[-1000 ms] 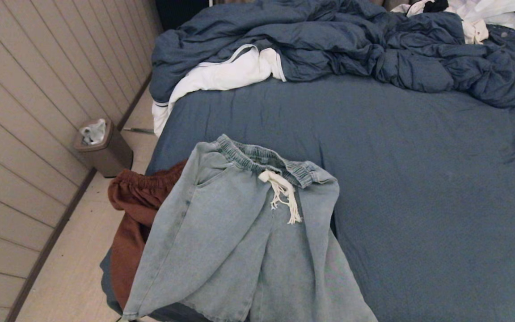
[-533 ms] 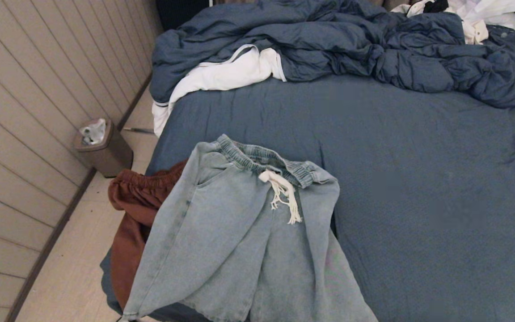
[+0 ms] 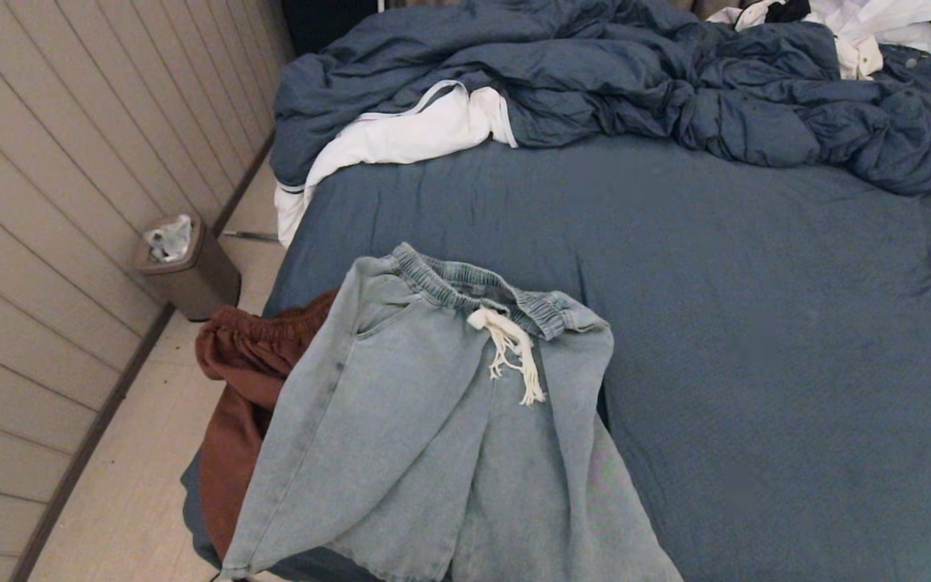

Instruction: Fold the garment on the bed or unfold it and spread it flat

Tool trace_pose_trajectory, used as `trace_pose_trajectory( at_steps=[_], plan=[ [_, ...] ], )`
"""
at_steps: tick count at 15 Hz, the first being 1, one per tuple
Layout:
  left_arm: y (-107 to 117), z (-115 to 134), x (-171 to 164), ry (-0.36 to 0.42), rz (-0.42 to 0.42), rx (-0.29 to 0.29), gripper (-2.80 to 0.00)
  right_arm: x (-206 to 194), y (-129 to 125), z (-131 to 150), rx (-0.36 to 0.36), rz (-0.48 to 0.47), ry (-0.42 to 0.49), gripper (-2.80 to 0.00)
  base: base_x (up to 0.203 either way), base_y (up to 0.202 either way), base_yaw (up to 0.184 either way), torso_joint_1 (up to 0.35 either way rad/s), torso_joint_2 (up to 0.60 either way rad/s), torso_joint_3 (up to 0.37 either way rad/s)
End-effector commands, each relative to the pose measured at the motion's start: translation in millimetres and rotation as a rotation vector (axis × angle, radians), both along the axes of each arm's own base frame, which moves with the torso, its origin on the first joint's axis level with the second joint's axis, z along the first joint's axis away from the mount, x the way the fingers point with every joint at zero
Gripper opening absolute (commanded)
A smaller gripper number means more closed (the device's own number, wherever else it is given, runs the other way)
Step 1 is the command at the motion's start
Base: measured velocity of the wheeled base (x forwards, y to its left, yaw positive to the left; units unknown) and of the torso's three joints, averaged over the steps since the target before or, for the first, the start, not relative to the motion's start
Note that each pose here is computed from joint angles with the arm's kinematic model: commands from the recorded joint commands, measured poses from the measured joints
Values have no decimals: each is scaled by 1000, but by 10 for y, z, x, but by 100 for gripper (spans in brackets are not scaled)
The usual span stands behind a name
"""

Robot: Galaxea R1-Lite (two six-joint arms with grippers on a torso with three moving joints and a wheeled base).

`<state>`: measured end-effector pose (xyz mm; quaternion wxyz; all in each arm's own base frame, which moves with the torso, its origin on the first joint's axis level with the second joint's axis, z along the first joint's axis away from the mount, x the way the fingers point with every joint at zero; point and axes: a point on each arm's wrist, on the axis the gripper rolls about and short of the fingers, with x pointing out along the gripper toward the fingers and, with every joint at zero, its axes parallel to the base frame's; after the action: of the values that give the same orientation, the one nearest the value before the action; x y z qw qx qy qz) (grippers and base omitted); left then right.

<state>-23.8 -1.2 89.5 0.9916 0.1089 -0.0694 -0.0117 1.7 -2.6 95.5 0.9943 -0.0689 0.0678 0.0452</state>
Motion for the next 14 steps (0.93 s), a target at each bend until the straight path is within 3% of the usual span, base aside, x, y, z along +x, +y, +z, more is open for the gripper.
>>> trace_pose_trajectory(
  at_steps=[1,3,5,6,8,10,12,14],
  plan=[
    [0,2,2,1,0,-8,-280,2,-16,-17,-23,-54,2,-280,0,0,0,0,0,0],
    [1,2,2,1,2,-5,-280,-2,-23,-22,-27,-99,15,-280,0,0,0,0,0,0],
    [1,2,2,1,3,-2,-280,-7,-51,-17,-62,-240,15,-280,0,0,0,0,0,0],
    [0,2,2,0,2,6,-280,-3,-53,-1,-67,-255,-9,-280,0,0,0,0,0,0],
    [-1,-8,4,10,-3,9,-280,2,-41,4,-119,-195,-24,-280,0,0,0,0,0,0],
    [-2,-8,4,10,-9,1,-280,-10,-37,-33,-133,-214,62,-280,0,0,0,0,0,0],
    [-5,-11,4,14,-23,-12,-280,-78,-26,-44,-112,-301,88,-280,0,0,0,0,0,0],
    [-4,-11,4,15,-26,-47,-280,-160,-13,-54,-74,-273,26,-280,0,0,0,0,0,0]
  ],
)
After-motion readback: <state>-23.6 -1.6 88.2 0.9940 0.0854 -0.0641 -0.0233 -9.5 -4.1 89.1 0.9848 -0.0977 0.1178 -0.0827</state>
